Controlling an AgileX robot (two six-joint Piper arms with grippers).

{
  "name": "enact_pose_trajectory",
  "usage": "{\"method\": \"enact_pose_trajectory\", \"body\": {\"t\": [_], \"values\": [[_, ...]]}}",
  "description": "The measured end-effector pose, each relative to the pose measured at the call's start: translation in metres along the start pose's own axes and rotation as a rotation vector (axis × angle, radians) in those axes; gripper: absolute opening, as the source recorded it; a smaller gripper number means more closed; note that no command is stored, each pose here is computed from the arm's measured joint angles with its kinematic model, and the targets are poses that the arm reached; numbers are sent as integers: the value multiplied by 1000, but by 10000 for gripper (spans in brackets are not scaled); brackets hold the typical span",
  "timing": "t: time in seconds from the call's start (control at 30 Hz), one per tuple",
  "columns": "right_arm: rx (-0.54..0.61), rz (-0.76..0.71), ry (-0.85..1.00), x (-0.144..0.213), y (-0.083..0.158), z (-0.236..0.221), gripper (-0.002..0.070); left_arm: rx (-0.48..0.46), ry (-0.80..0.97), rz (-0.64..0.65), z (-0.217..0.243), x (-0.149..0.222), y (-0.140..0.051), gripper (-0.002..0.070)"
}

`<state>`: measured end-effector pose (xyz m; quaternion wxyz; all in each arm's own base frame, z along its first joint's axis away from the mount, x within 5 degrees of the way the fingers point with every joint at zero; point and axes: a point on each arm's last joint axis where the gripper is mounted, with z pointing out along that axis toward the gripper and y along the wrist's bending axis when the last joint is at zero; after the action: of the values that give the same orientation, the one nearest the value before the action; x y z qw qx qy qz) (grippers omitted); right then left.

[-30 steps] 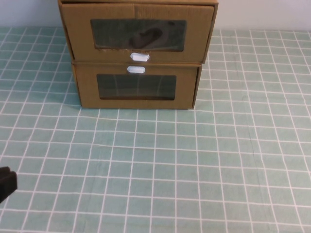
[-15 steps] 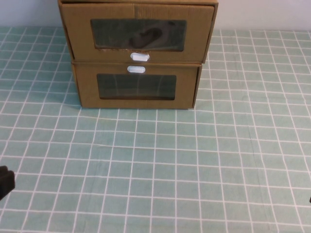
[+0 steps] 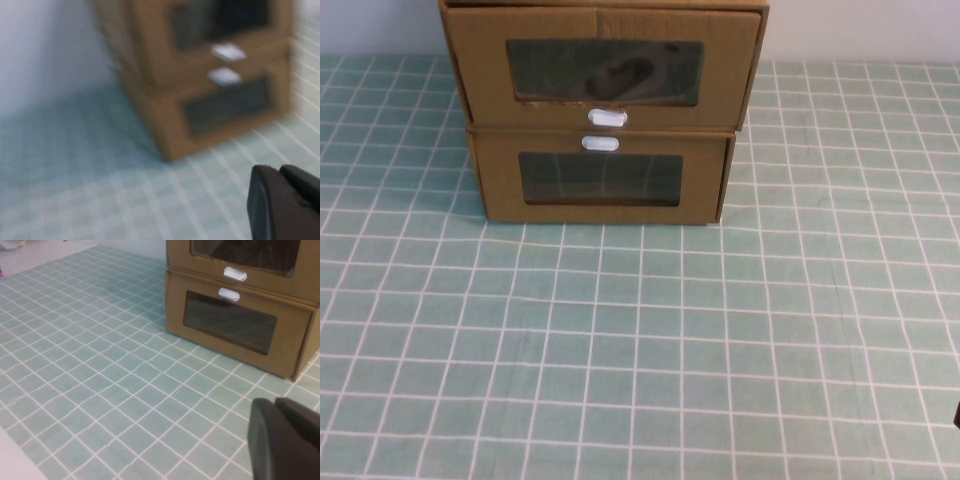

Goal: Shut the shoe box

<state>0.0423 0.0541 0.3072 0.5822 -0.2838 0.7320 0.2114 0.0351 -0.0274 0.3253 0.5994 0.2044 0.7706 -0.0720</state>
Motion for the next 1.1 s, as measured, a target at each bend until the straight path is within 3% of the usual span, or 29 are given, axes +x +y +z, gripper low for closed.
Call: {"method": "enact_pose_trajectory", "body": {"t": [0.1,0.17,0.27,0.37,0.67,0.83,1.1], "values": [[-7,0,6,1,1,0,-14,-207,-184,5,10,15,15,-4],[-11,0,10,1,1,0,-14,-298,-313,19,13,26,20,-4],[-19,0,17,2,2,0,-14,-348,-442,28,19,51,19,-4],[-28,0,24,2,3,0,-14,-347,-440,10,27,73,17,-4],[-68,0,59,5,6,0,-14,-273,-137,-81,48,130,9,-3],[-84,0,73,7,8,-1,-14,-237,11,-189,50,145,5,-3],[-86,0,74,7,8,-1,-14,-230,51,-211,50,148,4,-4]]}}
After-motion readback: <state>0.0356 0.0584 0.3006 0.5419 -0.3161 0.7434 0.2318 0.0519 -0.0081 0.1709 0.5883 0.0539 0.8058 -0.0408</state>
